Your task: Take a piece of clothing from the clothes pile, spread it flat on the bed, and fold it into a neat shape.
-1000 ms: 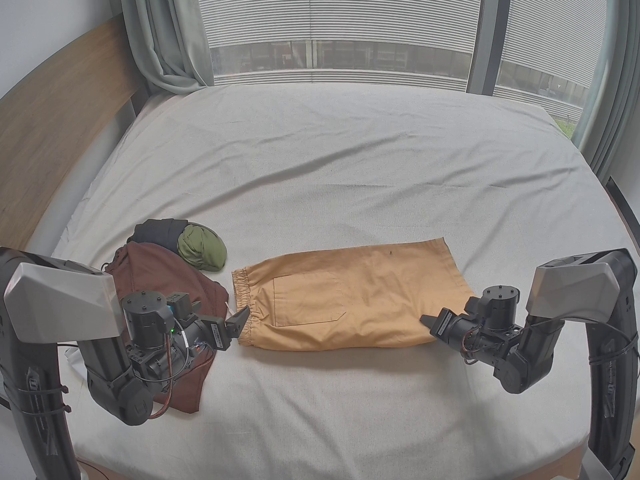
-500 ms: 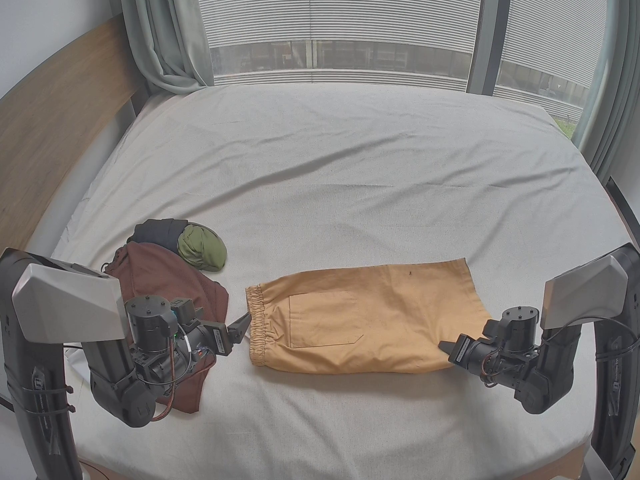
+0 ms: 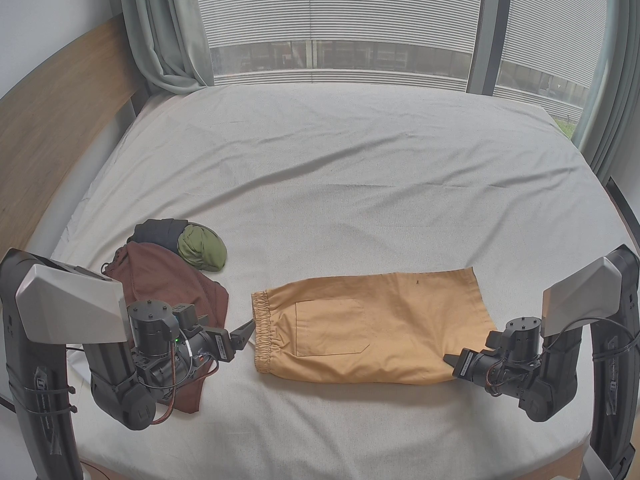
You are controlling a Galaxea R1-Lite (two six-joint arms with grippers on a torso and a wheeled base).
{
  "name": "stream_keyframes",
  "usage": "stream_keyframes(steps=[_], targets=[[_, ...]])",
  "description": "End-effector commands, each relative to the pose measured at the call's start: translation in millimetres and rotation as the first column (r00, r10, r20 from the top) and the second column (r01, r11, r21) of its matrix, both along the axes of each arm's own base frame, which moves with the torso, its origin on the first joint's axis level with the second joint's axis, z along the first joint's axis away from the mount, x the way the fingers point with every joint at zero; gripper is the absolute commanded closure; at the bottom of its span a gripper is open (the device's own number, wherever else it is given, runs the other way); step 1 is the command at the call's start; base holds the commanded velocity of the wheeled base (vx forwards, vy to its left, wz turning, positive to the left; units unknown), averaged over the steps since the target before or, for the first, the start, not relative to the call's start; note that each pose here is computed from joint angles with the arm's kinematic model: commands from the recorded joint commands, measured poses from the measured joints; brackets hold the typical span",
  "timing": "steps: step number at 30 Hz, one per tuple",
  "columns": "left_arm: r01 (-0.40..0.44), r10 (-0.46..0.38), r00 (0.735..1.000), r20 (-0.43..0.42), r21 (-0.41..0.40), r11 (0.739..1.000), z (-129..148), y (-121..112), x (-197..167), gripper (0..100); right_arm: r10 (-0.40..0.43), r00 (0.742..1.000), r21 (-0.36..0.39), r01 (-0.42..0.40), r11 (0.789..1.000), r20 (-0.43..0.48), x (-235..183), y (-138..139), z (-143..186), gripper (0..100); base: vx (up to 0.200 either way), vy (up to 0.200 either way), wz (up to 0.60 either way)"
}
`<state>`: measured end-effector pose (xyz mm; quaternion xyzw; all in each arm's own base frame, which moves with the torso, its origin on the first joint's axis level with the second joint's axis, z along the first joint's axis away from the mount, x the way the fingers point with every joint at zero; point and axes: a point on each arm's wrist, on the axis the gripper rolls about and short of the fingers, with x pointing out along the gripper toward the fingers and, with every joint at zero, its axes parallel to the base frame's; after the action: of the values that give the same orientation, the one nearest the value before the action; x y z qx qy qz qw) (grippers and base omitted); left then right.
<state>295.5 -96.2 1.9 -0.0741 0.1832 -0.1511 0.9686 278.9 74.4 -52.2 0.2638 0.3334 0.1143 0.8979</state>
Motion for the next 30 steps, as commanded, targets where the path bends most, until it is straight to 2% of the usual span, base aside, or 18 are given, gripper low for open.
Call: stream_keyframes(steps=[1,2,7,12,15,20,25,30], targets=[[0.014,-0.014,1.0,-0.003,-0.011,1.0,0,0,0,0,-0.002,1.0,-0.011,0.002,1.0,-0.018,-3,-3,-4,100,0.0,0.0,0.0],[0.018,-0.018,1.0,-0.007,-0.02,1.0,0,0,-1,0,-0.002,1.0,-0.011,0.002,1.0,-0.018,-3,-3,-4,0,0.0,0.0,0.0],[0.027,-0.027,1.0,-0.011,-0.035,0.999,1,0,-1,0,0.001,1.0,-0.015,-0.001,1.0,-0.022,-5,-3,-3,0,0.0,0.0,0.0],[0.03,-0.03,0.999,-0.011,-0.035,0.999,-1,-2,0,0,0.039,0.997,-0.054,-0.043,0.998,-0.059,-26,-4,4,0,0.0,0.0,0.0],[0.027,-0.028,0.999,-0.02,-0.036,0.999,-5,-2,1,0,0.096,0.99,-0.094,-0.105,0.99,-0.1,-46,-1,6,0,0.0,0.0,0.0],[0.035,-0.037,0.999,-0.032,-0.071,0.997,-6,-8,2,0,0.184,0.975,-0.084,-0.195,0.977,-0.121,-66,9,17,0,0.0,0.0,0.0],[0.049,-0.042,0.997,0.059,-0.116,0.992,5,-16,24,0,0.243,0.968,-0.07,-0.247,0.966,-0.071,-71,20,30,0,0.0,0.0,0.0],[0.04,-0.04,0.999,0.0,-0.107,0.993,-16,-17,25,0,0.301,0.953,-0.039,-0.3,0.953,0.023,-67,30,48,0,0.0,0.0,0.0]])
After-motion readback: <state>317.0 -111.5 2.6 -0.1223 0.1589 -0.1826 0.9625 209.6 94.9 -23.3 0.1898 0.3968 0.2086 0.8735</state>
